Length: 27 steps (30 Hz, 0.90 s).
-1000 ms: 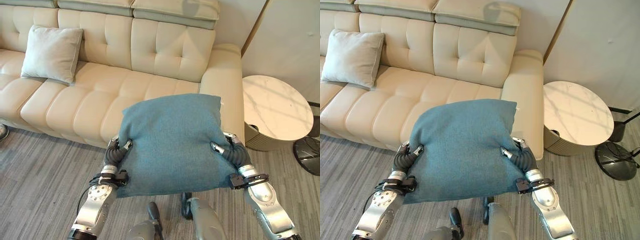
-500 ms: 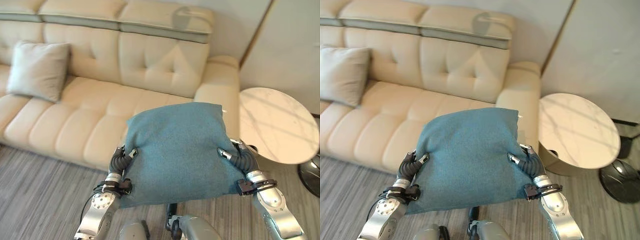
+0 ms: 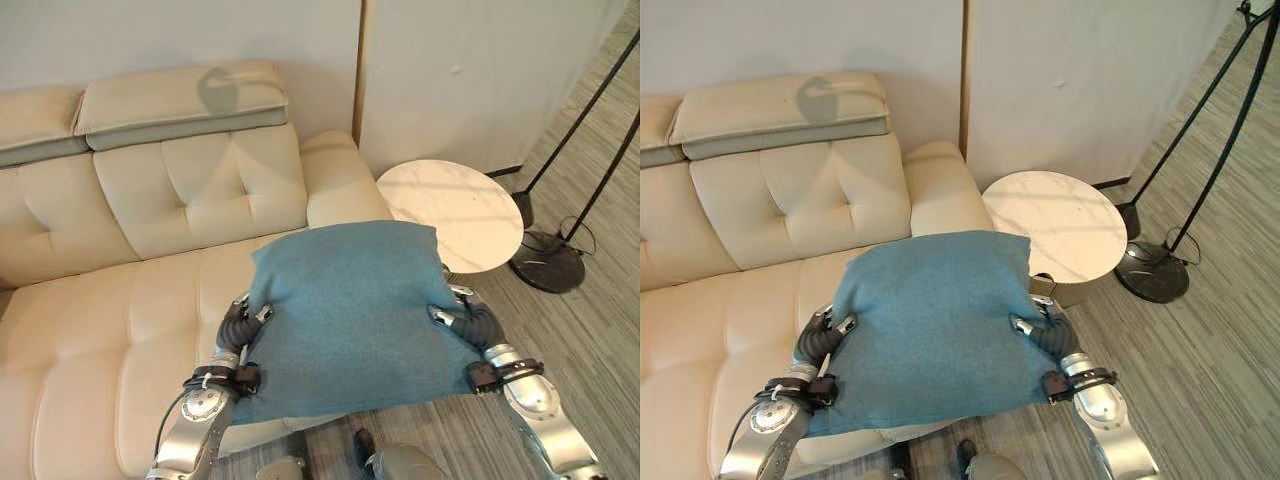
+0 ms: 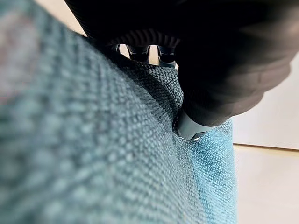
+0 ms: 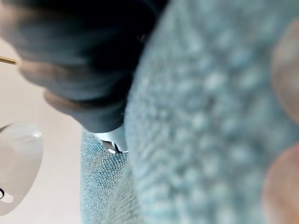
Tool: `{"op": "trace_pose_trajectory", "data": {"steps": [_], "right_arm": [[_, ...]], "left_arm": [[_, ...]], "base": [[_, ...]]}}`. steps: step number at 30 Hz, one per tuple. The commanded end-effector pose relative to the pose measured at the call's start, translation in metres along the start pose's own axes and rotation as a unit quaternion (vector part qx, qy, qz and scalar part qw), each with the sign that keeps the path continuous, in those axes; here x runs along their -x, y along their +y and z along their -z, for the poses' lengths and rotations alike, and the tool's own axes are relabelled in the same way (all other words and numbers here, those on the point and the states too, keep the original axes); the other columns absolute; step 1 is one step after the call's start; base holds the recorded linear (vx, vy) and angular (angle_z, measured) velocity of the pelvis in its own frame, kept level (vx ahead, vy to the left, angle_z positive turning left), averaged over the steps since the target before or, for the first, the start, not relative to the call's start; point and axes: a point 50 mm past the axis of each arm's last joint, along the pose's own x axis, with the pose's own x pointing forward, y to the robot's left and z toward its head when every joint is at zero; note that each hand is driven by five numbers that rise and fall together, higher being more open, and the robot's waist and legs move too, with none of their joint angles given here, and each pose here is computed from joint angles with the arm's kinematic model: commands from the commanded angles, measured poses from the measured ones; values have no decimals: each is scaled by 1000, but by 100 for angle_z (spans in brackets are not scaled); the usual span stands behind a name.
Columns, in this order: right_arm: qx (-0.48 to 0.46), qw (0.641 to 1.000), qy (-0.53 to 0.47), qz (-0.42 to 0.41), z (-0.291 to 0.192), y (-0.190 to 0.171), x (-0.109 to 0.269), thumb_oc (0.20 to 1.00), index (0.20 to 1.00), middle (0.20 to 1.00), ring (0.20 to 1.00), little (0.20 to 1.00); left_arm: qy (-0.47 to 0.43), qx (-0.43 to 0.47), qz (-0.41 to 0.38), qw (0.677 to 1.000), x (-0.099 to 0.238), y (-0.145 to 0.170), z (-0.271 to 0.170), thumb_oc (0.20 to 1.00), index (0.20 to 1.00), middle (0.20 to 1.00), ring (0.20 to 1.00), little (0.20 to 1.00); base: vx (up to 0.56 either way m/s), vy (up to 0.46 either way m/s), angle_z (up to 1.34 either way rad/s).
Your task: Pick up all the scattered cushions and arrange them neatly on the sofa.
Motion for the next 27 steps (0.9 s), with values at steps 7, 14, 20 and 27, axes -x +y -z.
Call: {"op": "trace_pose_trajectory", "data": {"steps": [7,14,20,27], "right_arm": [[-34,977,-207,-27,-86,23,-53,200,200,200,200,200],[-49,951,-306,-6,-152,37,-93,200,200,200,200,200],[-21,899,-436,33,-262,48,-125,200,200,200,200,200],[40,809,-567,151,-383,37,-109,200,200,200,200,200]], "left_arm": [[-176,-24,-23,984,-23,8,-69,200,200,200,200,200],[-256,-5,-82,963,-55,11,-112,200,200,200,200,200],[-391,-34,-117,912,-102,-1,-219,200,200,200,200,200],[-490,-116,-185,844,-109,-4,-350,200,200,200,200,200]], "base": [[9,-8,36],[-114,3,12],[-72,27,2],[-44,40,11]]}}
